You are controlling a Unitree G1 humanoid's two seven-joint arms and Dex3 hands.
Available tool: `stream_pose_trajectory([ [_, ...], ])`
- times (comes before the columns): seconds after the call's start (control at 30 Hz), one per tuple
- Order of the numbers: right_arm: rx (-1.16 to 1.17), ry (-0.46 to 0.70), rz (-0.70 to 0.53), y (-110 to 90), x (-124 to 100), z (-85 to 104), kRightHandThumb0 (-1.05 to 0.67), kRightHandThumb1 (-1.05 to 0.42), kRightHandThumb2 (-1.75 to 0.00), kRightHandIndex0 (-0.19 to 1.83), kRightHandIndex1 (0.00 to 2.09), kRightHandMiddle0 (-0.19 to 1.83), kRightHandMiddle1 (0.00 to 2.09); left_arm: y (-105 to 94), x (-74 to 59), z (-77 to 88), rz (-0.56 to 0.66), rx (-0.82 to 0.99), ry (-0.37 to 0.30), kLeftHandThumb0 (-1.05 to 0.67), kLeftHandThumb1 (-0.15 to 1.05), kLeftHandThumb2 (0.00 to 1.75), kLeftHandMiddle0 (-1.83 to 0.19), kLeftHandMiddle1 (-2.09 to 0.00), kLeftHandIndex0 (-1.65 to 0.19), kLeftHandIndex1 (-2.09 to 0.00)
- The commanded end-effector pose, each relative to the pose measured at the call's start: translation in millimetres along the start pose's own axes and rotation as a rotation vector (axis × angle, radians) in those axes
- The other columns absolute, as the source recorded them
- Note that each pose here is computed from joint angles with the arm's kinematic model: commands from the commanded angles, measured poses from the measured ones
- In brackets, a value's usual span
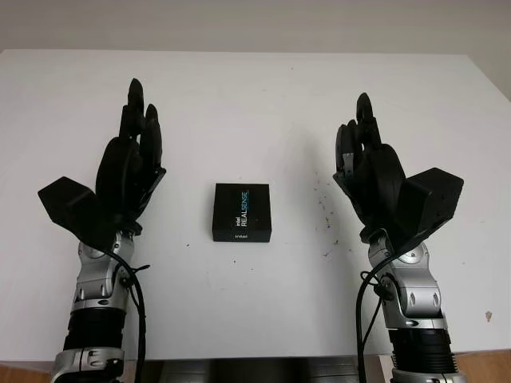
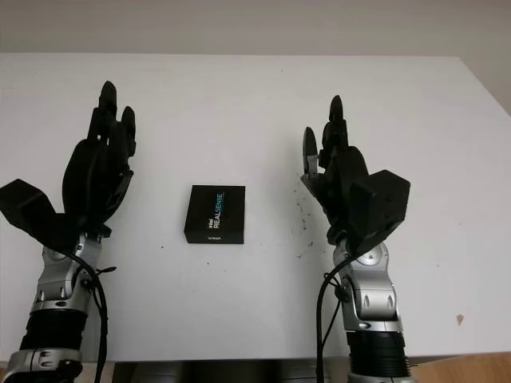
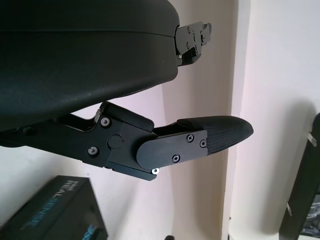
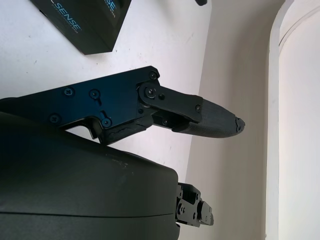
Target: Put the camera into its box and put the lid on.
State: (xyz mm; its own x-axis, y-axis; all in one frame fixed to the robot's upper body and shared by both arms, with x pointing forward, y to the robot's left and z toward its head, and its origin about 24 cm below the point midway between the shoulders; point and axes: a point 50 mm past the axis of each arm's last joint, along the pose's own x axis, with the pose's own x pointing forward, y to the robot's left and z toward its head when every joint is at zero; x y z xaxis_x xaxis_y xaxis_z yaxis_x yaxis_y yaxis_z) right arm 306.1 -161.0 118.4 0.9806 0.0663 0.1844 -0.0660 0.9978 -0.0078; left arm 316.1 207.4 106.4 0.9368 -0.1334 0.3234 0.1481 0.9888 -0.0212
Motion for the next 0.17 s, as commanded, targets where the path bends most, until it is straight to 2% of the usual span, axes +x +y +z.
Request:
stream_pose_trajectory([
  [0.0, -0.004, -0.011, 0.012, 0.7, 1.0, 4.0, -0.68, -1.05, -0.68, -0.19, 0.0, -0.19, 0.0, 0.4, -1.3, 4.0, -0.007, 0.014, -0.023, -0.74, 1.05, 0.61, 0.19, 0.0, 0.19, 0.0],
  [0.13, 0.004, -0.005, 0.014, 0.5, -0.3, 2.8, -0.68, -1.05, -0.65, -0.19, 0.0, -0.19, 0.0, -2.1, -2.5, 3.7, -0.007, 0.002, -0.02, -0.73, 1.05, 0.62, 0.19, 0.0, 0.19, 0.0],
])
